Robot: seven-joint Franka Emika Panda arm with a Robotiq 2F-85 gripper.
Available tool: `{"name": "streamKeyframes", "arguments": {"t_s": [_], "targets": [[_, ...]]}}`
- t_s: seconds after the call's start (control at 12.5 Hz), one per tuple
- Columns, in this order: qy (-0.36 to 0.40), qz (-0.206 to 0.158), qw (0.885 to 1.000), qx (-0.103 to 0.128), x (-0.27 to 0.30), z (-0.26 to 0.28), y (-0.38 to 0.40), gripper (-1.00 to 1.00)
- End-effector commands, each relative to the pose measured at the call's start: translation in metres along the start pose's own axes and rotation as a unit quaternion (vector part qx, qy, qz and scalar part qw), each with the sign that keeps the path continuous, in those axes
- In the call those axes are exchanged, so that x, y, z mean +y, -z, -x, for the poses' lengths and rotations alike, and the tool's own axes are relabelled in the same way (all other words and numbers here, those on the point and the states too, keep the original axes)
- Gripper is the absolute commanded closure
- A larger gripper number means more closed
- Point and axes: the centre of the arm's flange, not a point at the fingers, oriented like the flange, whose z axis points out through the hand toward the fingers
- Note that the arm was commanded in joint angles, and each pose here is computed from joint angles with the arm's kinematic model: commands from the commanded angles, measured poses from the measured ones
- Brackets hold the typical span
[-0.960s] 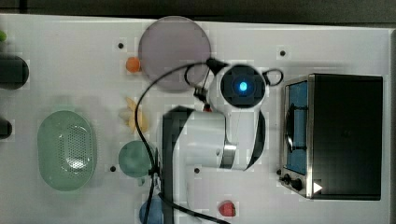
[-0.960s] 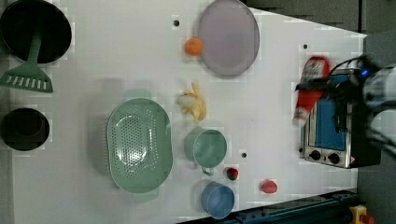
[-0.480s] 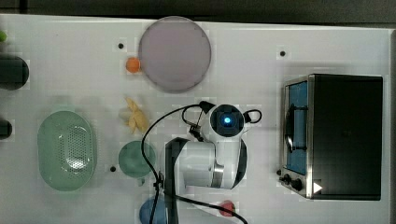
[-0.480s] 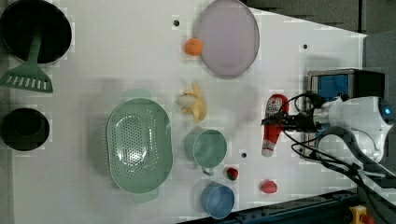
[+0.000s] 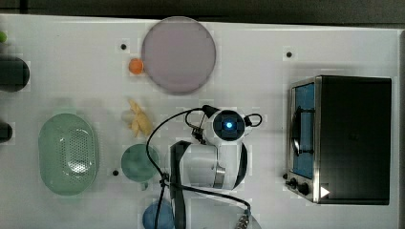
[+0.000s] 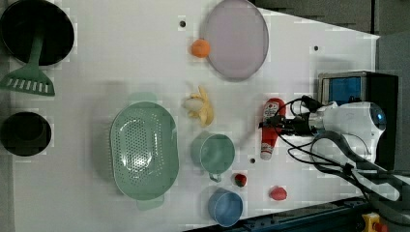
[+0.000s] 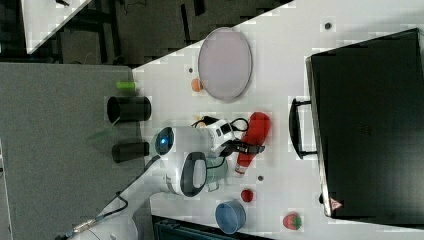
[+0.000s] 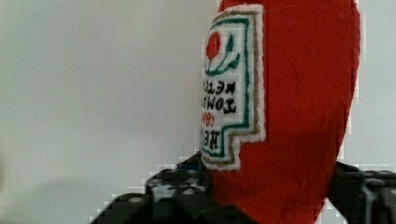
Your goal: Pick ketchup from plate and place it on table.
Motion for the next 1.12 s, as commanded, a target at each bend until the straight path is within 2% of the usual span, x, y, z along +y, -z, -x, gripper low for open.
{"name": "streamKeyframes", "arguments": {"t_s": [0.08,0.24,0.4,0.56,0.64,0.8,0.88,1.12], "targets": [[-0.006,-0.006,0.999,0.041,-0.001,-0.014,0.044,-1.00],[-0.020,-0.011,0.998,0.061,-0.007,-0.019,0.081,-1.00],[-0.075,-0.021,0.993,0.089,-0.017,-0.027,0.137,-1.00],[-0.154,-0.036,0.981,0.111,-0.028,-0.032,0.202,-1.00],[-0.195,-0.042,0.973,0.114,-0.032,-0.032,0.235,-1.00],[-0.247,-0.034,0.964,0.092,-0.037,-0.025,0.293,-1.00],[-0.251,-0.025,0.965,0.077,-0.038,-0.020,0.317,-1.00],[-0.251,-0.014,0.966,0.060,-0.038,-0.012,0.384,-1.00]]}}
